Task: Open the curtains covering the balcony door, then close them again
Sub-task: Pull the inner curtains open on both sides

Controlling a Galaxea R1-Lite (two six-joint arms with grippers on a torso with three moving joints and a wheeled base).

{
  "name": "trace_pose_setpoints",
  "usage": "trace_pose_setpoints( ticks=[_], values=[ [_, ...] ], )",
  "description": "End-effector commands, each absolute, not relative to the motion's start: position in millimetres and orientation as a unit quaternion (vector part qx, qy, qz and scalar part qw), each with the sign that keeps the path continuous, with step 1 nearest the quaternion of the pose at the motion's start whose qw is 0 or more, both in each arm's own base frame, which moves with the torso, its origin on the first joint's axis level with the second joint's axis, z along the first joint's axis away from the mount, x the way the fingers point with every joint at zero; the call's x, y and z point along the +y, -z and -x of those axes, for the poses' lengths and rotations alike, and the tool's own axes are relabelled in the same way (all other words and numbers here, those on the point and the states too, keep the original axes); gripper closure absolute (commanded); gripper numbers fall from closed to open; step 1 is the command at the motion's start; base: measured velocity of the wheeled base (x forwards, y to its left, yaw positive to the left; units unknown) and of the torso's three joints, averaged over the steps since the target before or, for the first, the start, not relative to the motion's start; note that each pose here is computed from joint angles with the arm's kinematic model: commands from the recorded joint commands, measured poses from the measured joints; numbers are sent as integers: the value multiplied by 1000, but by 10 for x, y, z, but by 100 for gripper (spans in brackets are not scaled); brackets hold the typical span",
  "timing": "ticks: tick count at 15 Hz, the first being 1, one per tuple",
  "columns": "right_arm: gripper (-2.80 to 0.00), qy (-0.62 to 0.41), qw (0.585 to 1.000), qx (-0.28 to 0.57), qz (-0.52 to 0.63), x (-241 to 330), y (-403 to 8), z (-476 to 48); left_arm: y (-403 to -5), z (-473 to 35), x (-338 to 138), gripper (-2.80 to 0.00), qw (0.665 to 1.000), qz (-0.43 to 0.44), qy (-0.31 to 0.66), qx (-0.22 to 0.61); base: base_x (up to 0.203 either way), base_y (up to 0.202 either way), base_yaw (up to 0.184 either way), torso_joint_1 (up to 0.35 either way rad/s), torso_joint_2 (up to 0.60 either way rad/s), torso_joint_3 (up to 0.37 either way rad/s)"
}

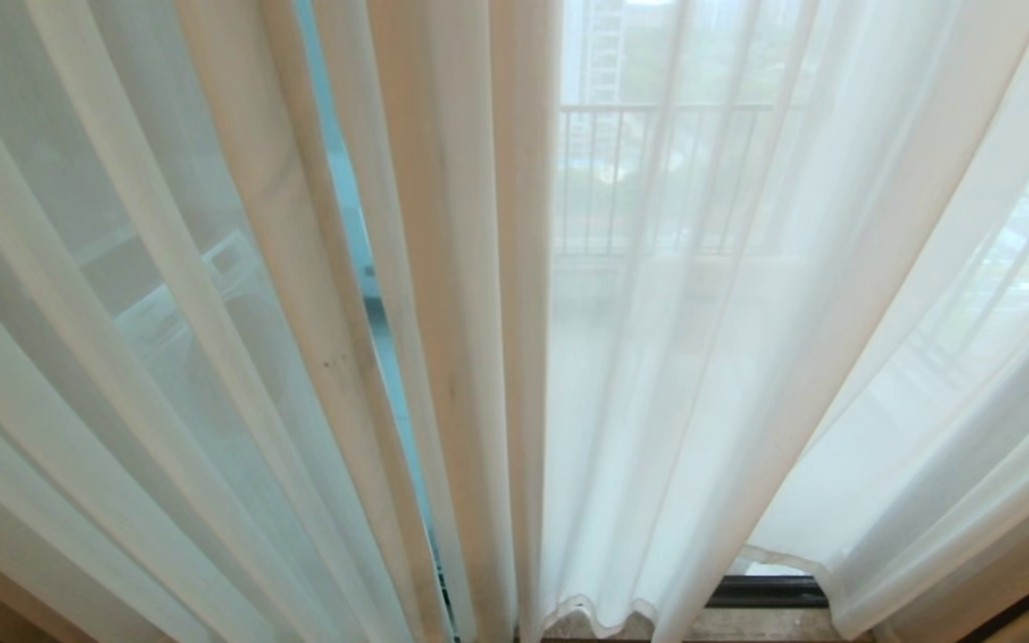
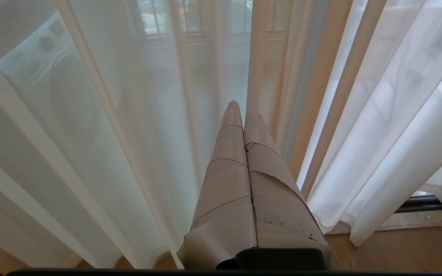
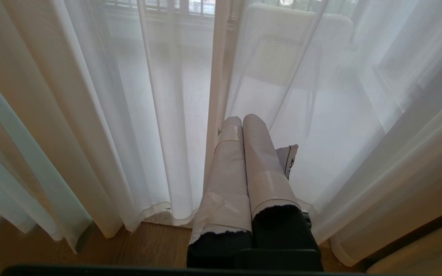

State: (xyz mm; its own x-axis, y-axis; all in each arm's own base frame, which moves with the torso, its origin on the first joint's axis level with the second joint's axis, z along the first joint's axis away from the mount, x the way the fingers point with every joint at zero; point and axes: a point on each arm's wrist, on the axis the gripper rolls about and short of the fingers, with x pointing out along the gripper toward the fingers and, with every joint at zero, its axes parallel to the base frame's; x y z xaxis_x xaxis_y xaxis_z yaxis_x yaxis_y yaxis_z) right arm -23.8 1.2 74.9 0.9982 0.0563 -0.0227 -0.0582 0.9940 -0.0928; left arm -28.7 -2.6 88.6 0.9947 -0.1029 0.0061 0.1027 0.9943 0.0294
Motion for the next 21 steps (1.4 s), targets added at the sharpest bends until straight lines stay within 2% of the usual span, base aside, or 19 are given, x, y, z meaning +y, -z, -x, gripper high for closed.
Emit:
trace_pose_setpoints(
  ticks=[1,12,17,21],
  values=[
    [0,-29,998,11,47,12,-748,237,-883,285,-26,0,999,-15,51,-3,0,0,0,0,0,0],
    [0,-29,998,11,47,12,-748,237,-999,329,-40,0,996,-28,81,-11,0,0,0,0,0,0],
    [0,-29,998,11,46,12,-748,237,-1347,241,-54,0,991,-18,121,54,0,0,0,0,0,0],
    [0,-30,998,11,47,12,-748,237,-1584,-47,-90,0,974,5,210,86,0,0,0,0,0,0]
  ],
)
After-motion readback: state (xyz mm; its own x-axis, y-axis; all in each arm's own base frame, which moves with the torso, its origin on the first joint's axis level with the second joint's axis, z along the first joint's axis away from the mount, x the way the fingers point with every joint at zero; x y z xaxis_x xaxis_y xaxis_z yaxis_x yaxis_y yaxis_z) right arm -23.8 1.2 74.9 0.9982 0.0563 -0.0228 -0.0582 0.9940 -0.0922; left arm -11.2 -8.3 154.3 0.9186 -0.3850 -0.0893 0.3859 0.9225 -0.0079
